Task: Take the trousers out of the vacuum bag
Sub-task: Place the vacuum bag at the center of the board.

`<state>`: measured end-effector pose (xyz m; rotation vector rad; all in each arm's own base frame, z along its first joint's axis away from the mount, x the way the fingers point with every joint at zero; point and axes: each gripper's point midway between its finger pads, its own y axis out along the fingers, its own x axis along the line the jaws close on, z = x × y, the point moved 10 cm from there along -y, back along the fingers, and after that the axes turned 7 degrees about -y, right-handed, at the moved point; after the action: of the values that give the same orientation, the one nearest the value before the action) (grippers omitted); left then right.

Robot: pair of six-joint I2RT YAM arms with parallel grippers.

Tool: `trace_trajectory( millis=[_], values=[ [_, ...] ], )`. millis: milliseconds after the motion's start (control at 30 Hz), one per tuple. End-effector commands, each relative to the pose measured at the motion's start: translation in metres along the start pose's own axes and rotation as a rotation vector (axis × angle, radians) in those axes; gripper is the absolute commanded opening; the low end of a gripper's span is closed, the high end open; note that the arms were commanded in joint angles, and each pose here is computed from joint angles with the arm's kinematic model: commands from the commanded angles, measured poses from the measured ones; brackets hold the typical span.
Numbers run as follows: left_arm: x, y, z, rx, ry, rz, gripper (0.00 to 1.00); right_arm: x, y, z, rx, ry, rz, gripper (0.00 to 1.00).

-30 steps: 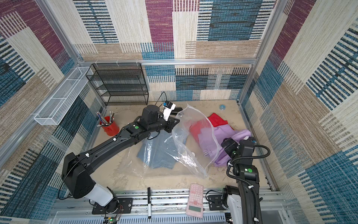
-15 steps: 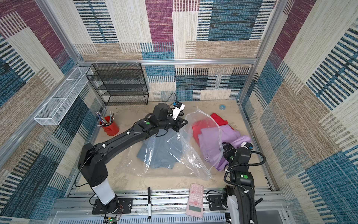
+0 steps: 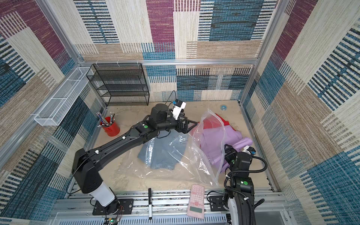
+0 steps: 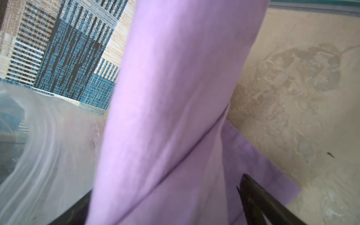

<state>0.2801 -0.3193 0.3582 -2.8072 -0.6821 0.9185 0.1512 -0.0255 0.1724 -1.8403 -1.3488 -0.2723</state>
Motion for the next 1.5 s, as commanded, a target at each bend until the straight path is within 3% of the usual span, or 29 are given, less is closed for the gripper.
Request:
trace_trajectory(
  millis=[0,67,100,167,200,267,467,667,767,1067,1467],
  values=[
    [-0.007,-0.020,-0.008,-0.156,0.011,0.000,1.00,0.000,0.001,-0.002,-0.031,0.011,-0.014,0.99],
    [0.001,-0.028,0.003,-0.192,-0.006,-0.051,0.98,-0.001,0.002,0.000,-0.030,0.014,-0.018,0.99],
    [0.006,-0.030,0.011,-0.198,-0.010,-0.072,0.87,-0.001,0.002,0.000,-0.030,0.015,-0.023,0.99],
    [0.017,-0.026,0.033,-0.128,-0.041,-0.071,0.43,0.000,0.001,0.000,-0.031,0.013,-0.025,0.99],
    [0.020,-0.018,0.045,-0.069,-0.066,-0.057,0.26,0.000,0.001,0.000,-0.030,0.010,-0.027,0.99],
    [0.020,0.003,0.068,0.050,-0.110,0.019,0.01,0.000,0.001,0.000,-0.028,0.008,-0.030,0.99],
    [-0.006,0.071,0.107,0.241,-0.154,0.236,0.00,-0.002,0.002,0.004,-0.017,0.023,-0.036,0.99],
    [0.008,0.126,0.139,0.347,-0.304,0.377,0.00,-0.005,-0.001,0.008,-0.024,0.041,-0.041,1.00],
    [0.016,0.141,0.151,0.365,-0.353,0.385,0.00,-0.005,-0.005,0.009,-0.035,0.046,-0.048,1.00],
    [0.023,0.184,0.184,0.504,-0.352,0.313,0.00,-0.008,-0.004,0.011,-0.037,0.060,-0.045,0.99],
    [0.068,0.222,0.231,0.715,-0.364,0.013,0.00,-0.008,-0.004,0.011,-0.035,0.062,-0.041,0.99]
  ],
)
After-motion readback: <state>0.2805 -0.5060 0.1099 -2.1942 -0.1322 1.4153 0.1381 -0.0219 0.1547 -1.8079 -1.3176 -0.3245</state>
